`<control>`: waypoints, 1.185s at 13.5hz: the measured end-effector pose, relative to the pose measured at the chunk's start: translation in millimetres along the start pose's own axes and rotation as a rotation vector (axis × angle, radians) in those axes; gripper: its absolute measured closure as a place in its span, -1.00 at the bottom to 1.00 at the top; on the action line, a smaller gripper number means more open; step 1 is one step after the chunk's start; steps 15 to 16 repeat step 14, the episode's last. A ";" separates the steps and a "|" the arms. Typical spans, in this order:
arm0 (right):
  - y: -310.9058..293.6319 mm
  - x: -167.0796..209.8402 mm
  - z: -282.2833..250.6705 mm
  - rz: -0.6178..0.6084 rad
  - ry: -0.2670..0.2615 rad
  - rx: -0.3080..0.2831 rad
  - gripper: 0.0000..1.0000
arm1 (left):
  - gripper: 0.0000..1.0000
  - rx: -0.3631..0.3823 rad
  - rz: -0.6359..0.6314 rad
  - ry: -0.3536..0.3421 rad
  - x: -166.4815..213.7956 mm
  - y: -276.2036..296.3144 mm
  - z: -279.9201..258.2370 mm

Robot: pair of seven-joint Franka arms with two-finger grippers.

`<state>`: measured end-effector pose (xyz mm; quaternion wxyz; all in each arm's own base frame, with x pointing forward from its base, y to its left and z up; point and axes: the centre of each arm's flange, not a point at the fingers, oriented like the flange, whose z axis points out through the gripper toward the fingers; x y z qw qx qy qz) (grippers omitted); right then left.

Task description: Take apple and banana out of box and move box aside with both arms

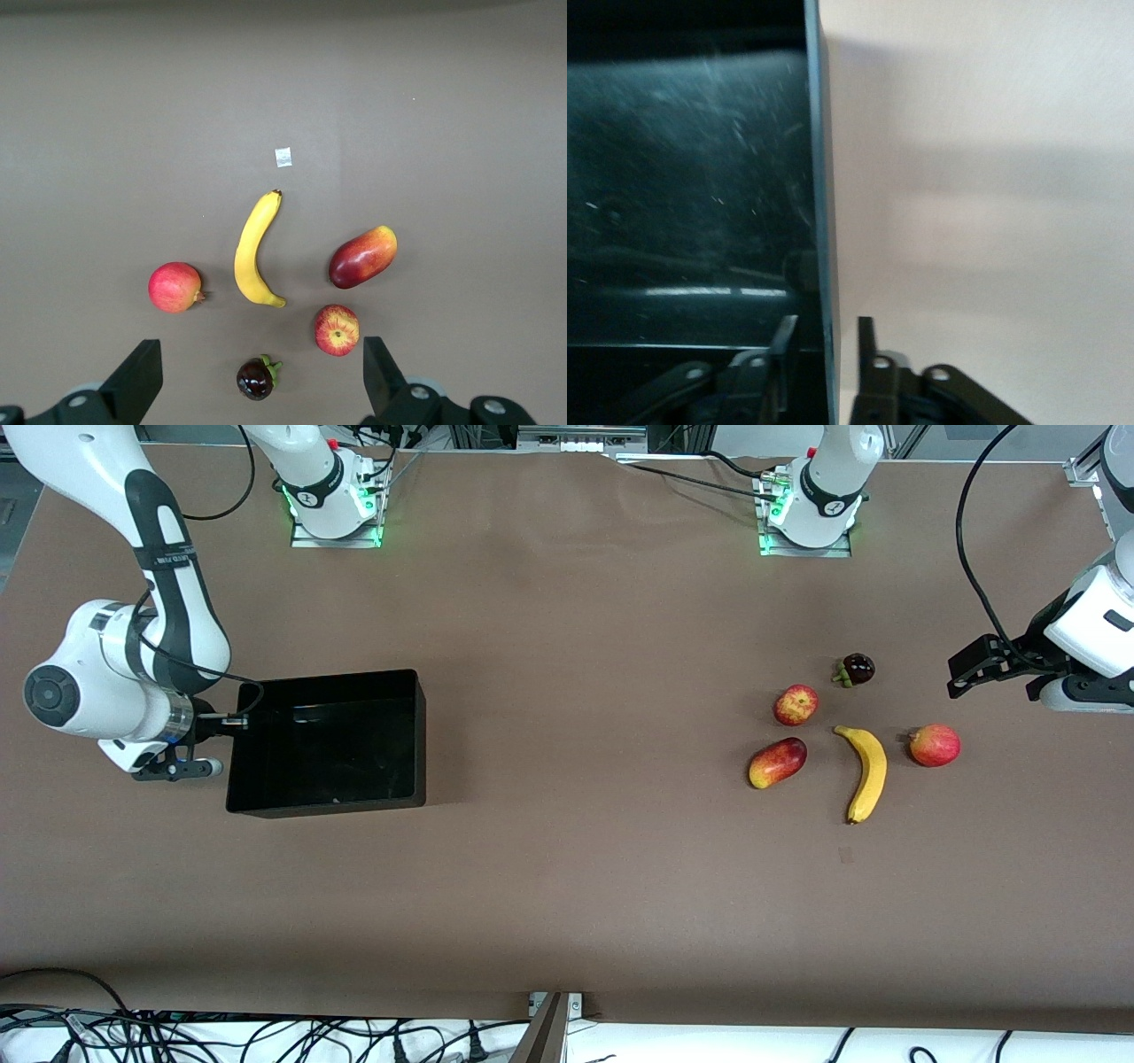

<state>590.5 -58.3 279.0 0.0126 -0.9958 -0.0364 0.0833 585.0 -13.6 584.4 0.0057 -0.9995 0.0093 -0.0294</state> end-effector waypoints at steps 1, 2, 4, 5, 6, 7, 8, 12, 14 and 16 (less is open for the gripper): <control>-3.5 3.5 -23.5 -0.010 0.026 0.003 -0.03 | -1.00 0.000 0.000 -0.001 -0.1 0.1 0.0; -7.3 5.8 -52.1 -0.020 0.045 0.010 -0.26 | -1.00 0.000 0.000 -0.001 -0.1 0.2 0.0; -20.6 6.1 -120.1 -0.053 0.089 0.024 -0.67 | -1.00 0.000 0.002 -0.002 -0.3 1.2 0.0; -33.6 2.3 -153.5 -0.079 0.110 0.033 -0.90 | -1.00 0.000 0.003 -0.003 -0.3 1.8 0.0; -46.7 -6.3 -183.5 -0.104 0.123 0.043 -1.00 | -1.00 0.000 0.004 -0.004 -0.4 2.1 0.1; -57.9 -18.6 -208.8 -0.118 0.129 0.054 -1.00 | -1.00 0.000 0.004 -0.004 -0.4 2.2 0.1; -67.9 -33.0 -230.4 -0.113 0.131 0.065 -1.00 | -1.00 0.000 0.004 -0.005 -0.4 2.2 0.2; -96.8 -83.5 -287.0 -0.113 0.106 0.017 -1.00 | -1.00 0.000 0.004 -0.005 -0.3 2.3 0.2; -98.7 -89.6 -298.6 -0.116 0.096 0.002 -1.00 | -1.00 0.000 0.004 -0.005 -0.3 2.3 0.2; -98.7 -89.6 -298.6 -0.116 0.096 0.002 -1.00 | -1.00 0.000 0.004 -0.005 -0.3 2.3 0.2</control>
